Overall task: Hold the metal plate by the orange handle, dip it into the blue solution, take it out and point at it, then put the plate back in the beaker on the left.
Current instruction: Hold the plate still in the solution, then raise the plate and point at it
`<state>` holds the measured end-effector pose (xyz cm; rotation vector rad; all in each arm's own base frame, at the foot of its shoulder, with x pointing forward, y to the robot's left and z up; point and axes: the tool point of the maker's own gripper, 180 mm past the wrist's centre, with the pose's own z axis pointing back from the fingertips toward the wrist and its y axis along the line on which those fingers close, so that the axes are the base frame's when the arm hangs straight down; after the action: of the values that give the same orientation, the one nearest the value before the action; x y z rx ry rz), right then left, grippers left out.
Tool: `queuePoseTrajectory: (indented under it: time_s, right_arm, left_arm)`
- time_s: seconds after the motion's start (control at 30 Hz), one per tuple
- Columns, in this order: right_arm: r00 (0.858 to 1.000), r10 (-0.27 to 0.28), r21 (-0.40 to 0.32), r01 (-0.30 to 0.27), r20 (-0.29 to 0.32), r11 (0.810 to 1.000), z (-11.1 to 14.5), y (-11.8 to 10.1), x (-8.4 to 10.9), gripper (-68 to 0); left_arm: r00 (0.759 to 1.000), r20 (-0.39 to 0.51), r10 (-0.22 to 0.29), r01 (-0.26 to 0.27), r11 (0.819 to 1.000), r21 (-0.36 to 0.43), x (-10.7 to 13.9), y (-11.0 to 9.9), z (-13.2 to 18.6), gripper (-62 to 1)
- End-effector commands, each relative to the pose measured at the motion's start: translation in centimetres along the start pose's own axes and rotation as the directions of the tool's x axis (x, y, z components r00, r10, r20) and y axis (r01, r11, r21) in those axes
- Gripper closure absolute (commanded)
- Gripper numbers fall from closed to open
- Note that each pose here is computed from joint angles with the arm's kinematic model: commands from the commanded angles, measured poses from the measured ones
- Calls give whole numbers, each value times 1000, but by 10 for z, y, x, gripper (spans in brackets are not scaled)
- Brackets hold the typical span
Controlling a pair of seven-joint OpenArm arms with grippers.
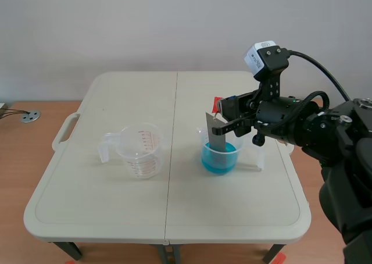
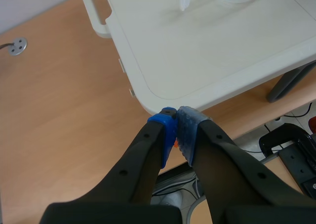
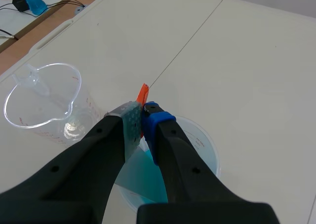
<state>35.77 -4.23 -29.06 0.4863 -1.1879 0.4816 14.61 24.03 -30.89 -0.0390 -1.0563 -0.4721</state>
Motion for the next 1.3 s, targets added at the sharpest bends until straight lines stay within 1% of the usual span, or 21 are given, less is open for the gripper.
queuePoseTrajectory:
  time_s: [0.0,0.17,0.4,0.6,0.97,1.2,1.27]
  right_arm:
    - [1000,18,4,-18,25,1000,-1,-1,10,-13]
    - [997,21,3,-21,78,1000,2,-1,26,-13]
    - [984,55,-2,-55,171,998,12,2,63,-13]
    - [977,62,8,-65,203,998,21,8,85,-13]
    - [964,50,54,-66,260,996,36,23,119,-13]
    - [955,61,82,-88,289,993,48,35,139,-13]
    - [953,63,91,-94,297,991,51,39,144,-13]
  left_arm:
    - [1000,27,-2,2,1000,4,7,2,-1,-12]
    - [1000,28,-2,2,1000,3,7,2,-2,-12]
    - [1000,24,5,-5,1000,-26,8,-2,-5,-12]
    - [1000,23,8,-7,999,-35,8,-4,-4,-12]
    - [1000,26,7,-6,999,-35,8,-4,-5,-12]
    - [999,43,-12,13,999,-29,14,0,-10,-12]
    - [998,55,-29,31,999,-27,19,3,-13,-12]
